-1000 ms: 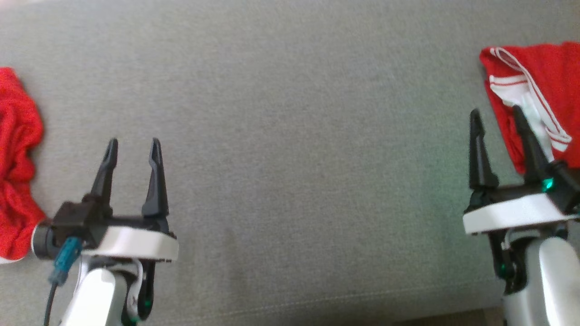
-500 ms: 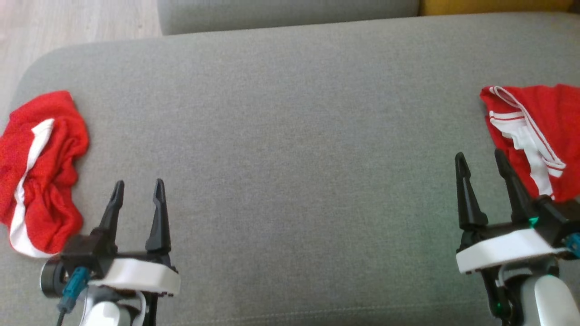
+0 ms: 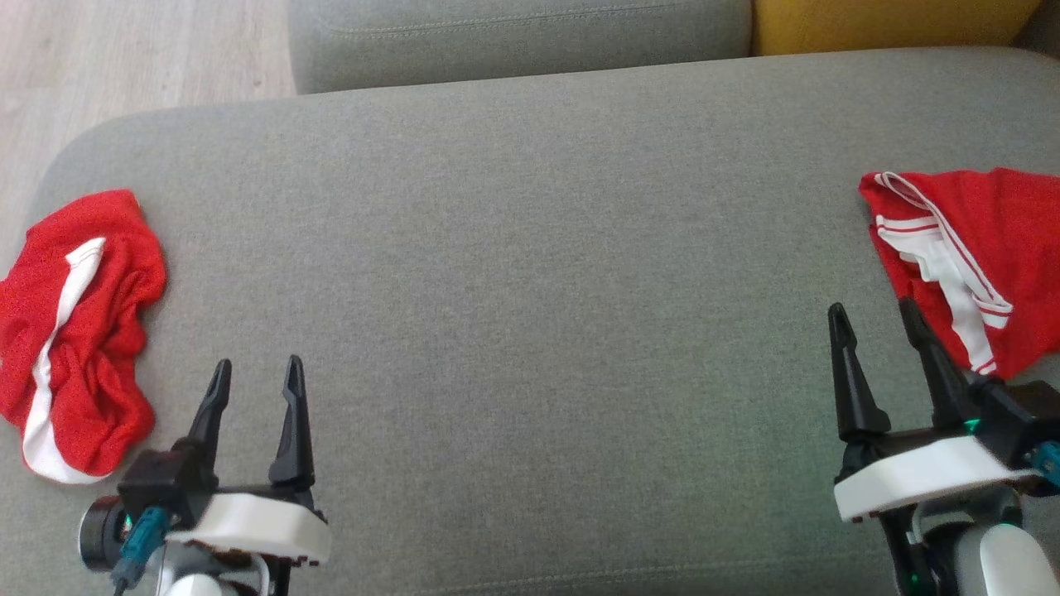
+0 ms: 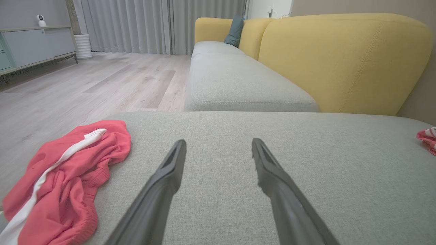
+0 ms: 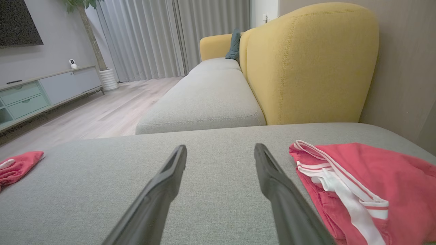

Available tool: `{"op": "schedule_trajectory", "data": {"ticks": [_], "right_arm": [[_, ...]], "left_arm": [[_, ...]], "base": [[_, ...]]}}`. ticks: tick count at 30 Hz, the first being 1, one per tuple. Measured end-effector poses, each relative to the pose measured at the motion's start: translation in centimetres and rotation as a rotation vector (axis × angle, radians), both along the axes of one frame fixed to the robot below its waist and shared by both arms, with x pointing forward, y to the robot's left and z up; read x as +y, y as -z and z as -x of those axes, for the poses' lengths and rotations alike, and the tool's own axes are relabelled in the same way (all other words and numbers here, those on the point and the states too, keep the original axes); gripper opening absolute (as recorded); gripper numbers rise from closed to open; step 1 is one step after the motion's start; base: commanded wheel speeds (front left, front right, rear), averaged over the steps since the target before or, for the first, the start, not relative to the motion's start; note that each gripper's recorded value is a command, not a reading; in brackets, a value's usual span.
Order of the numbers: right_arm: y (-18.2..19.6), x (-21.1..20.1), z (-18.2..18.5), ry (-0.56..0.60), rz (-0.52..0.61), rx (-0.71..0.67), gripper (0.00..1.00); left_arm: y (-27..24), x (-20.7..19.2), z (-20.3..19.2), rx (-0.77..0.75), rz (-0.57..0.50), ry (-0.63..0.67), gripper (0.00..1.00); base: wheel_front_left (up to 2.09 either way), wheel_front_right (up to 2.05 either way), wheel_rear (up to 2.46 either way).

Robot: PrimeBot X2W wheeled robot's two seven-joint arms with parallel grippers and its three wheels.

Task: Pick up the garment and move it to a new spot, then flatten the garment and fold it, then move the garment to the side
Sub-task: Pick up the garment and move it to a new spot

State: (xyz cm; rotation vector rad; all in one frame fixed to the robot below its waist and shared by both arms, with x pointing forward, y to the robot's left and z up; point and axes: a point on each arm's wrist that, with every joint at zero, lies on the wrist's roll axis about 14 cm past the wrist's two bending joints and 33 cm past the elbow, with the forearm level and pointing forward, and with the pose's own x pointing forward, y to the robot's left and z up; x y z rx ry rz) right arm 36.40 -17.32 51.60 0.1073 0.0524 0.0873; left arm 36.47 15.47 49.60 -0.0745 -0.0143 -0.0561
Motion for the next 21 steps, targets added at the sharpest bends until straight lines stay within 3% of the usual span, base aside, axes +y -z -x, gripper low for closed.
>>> {"op": "schedule_trajectory", "data": {"ticks": [21], "right_arm": [[-0.11,-0.11,0.38,0.004,-0.009,-0.003,1.0]], "left_arm": [[0.22,-0.29,0.52,0.014,0.0,0.01,1.0]], "base": [[0.0,0.0,0.0]]}}
